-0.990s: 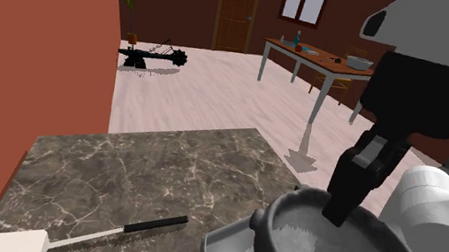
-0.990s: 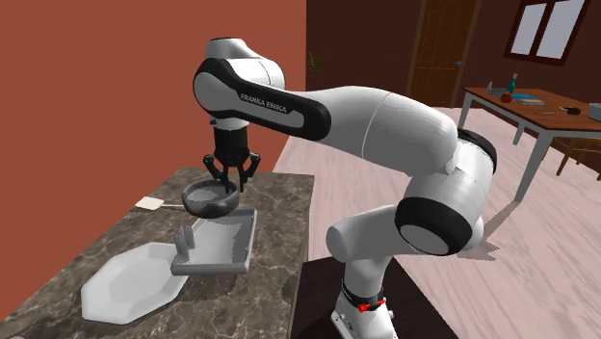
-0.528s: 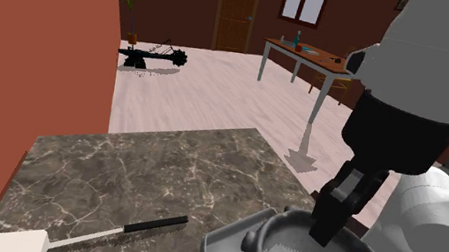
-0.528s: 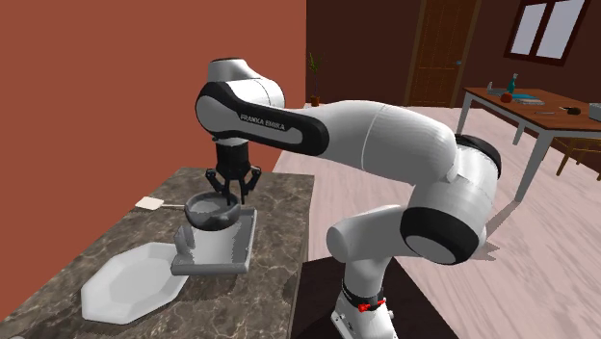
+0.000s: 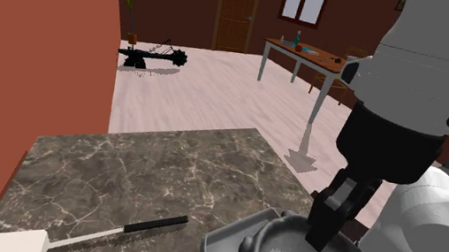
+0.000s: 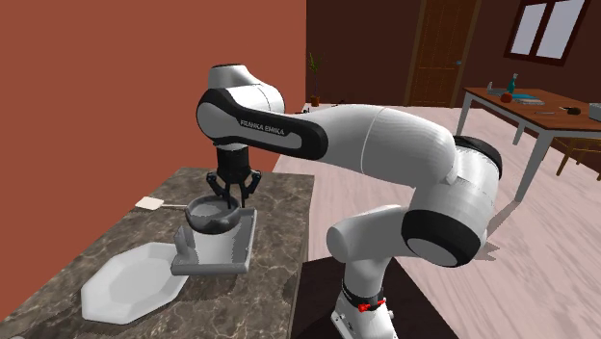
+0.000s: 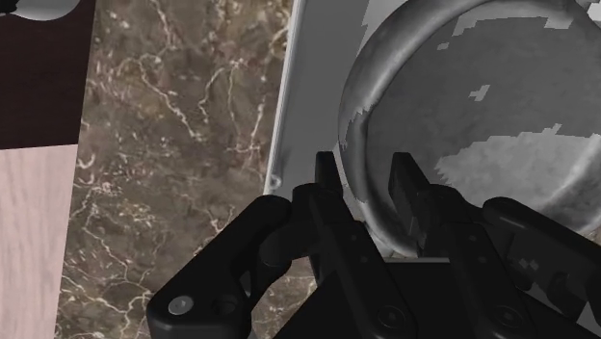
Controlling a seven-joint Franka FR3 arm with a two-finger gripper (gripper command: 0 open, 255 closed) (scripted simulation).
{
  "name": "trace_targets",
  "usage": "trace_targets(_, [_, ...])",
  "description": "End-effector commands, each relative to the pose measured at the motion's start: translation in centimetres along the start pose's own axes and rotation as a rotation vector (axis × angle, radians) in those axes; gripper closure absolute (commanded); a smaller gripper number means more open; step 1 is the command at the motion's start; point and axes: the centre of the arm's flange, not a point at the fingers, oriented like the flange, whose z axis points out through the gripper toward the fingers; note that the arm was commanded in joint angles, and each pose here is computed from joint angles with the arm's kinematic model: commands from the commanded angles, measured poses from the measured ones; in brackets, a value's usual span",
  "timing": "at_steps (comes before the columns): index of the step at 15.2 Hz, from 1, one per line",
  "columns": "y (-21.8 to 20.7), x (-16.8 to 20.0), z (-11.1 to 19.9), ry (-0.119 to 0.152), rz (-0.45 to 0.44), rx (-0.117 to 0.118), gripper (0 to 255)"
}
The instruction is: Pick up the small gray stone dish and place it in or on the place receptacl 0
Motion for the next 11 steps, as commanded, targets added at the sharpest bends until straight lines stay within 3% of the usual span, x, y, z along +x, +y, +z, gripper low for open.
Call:
trace_targets(1, [0.0, 0.0, 0.0, 0.0, 0.0, 0.001, 0])
trace_targets(6, [0.0, 0.0, 0.0, 0.0, 0.0, 0.001, 0])
trace_targets(10, [0.0, 0.0, -5.0, 0.0, 0.0, 0.001, 0])
trace_targets(11, [0.0, 0.0, -5.0, 0.0, 0.0, 0.001, 0])
